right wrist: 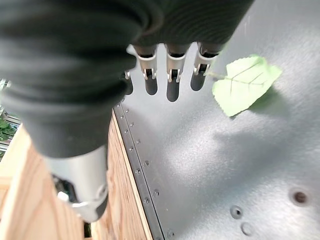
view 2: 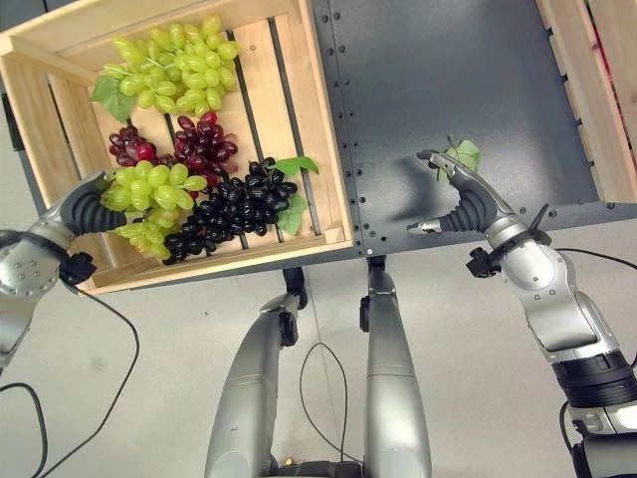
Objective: Pick up the fruits from the basket on one side to the basket on the other side
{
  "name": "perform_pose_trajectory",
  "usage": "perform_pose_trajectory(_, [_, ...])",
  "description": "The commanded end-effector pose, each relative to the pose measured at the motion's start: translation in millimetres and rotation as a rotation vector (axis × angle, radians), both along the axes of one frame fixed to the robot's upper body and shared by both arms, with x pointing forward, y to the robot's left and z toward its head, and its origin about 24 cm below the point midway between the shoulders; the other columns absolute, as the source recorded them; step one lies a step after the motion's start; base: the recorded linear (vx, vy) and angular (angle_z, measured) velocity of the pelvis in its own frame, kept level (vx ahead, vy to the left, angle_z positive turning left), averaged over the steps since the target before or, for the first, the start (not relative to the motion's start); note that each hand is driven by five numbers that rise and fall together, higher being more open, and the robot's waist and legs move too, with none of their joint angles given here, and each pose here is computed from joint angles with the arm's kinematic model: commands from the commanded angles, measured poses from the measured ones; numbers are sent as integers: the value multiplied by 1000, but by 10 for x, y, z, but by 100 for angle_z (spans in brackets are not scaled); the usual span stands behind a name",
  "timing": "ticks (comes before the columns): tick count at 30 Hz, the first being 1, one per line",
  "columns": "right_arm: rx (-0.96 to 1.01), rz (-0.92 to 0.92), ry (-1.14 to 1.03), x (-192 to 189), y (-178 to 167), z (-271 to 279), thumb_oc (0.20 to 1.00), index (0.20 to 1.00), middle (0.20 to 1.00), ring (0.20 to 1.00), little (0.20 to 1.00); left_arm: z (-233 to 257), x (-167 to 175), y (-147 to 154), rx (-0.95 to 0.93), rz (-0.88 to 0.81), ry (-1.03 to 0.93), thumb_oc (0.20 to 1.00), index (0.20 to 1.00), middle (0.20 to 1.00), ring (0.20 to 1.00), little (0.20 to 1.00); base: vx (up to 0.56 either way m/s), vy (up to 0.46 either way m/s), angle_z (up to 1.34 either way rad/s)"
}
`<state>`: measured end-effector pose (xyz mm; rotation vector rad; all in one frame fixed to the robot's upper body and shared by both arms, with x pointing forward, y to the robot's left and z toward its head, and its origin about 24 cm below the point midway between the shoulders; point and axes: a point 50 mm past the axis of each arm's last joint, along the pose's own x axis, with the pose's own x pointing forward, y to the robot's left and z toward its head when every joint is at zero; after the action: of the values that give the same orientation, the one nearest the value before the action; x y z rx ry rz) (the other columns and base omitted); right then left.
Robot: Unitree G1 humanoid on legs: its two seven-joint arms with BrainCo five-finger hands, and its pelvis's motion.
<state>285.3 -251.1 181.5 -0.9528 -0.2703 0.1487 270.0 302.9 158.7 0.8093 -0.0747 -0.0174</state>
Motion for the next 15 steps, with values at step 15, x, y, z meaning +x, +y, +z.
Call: perform_pose_trajectory(15, [48,4,0,-65,-141,-115,1000,1000,1000,1000,1000,33,-237,-312,-579,-174,-247,200,200,200,200,200,36,0,5])
